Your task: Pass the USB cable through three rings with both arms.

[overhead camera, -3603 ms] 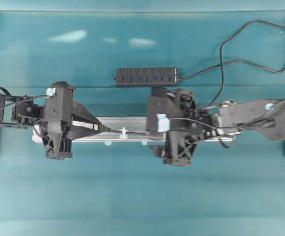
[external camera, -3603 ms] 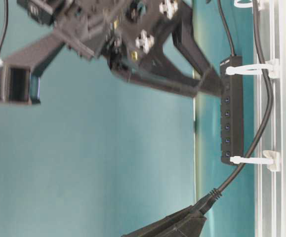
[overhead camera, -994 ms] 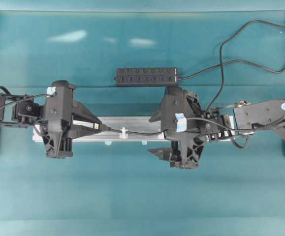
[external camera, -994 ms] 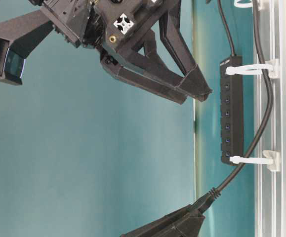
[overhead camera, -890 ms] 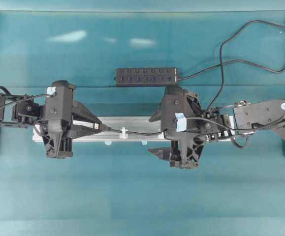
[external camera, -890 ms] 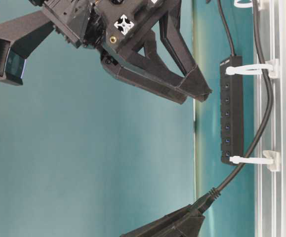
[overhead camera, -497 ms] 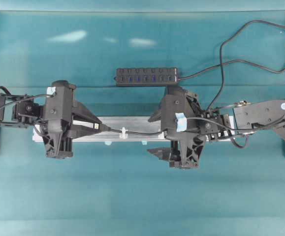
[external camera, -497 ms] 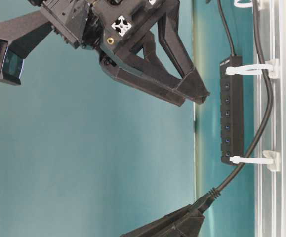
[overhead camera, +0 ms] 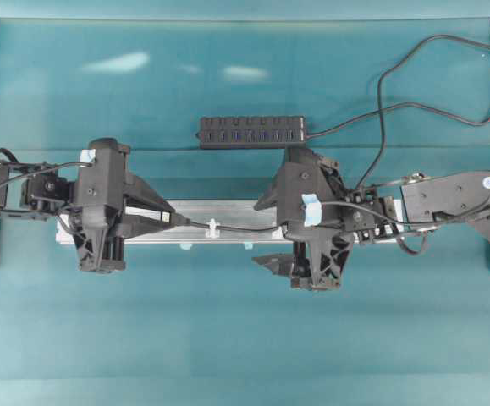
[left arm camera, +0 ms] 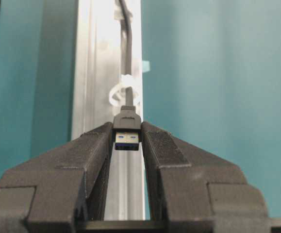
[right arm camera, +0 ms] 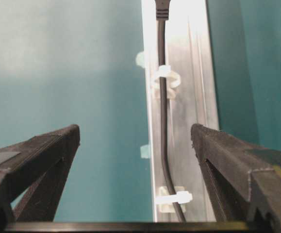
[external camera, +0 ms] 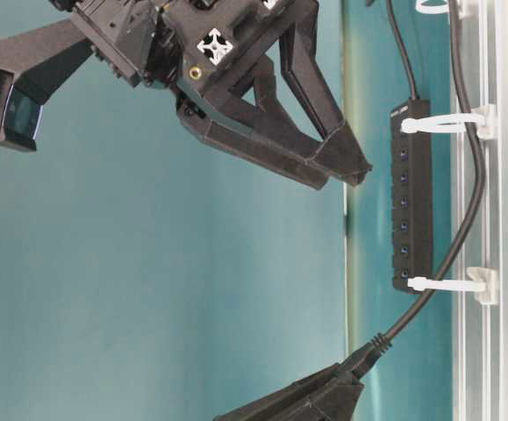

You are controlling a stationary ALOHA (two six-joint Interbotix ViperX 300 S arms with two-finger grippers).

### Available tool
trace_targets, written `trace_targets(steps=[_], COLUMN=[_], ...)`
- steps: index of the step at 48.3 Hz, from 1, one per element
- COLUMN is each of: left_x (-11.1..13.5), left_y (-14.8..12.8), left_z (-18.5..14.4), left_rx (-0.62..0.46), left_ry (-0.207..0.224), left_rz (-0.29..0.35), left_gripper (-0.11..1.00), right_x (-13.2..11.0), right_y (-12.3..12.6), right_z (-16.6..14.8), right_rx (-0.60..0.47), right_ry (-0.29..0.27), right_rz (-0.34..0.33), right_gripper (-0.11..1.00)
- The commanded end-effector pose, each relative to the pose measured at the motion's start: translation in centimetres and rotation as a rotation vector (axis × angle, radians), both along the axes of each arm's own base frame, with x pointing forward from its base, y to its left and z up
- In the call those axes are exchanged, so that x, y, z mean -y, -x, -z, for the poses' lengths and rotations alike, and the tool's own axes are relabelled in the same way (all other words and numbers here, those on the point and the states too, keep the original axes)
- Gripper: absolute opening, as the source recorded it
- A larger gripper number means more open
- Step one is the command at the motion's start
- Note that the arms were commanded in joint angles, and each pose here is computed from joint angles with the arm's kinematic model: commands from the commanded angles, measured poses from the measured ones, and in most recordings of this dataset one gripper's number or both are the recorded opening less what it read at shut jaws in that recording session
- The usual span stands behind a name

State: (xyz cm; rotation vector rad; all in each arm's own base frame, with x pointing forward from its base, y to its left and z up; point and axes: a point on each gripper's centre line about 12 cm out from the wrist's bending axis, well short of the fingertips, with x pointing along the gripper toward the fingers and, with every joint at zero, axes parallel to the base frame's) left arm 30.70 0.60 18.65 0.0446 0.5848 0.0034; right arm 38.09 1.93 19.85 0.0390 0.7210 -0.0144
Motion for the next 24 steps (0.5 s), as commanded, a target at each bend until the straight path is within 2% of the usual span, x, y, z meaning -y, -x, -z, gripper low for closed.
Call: trace_targets(steps=[1,24], left_x=[-0.06,-0.01], left_y=[-0.52,-0.74], left_z=[-1.18,-2.00], left_rx=[0.040,0.067], left_ry=[-0.003,-0.005], left_rz=[0.000,0.003], left_gripper=[0.25,0.25], right_x=[-0.07,-0.10], right_y=[-0.21,-0.28], right_z=[-0.58,-0.53], right_rx=[0.027,0.031], right_ry=[-0.016,-0.019], right_rz=[0.006,0.005], right_gripper=[0.78,0.78])
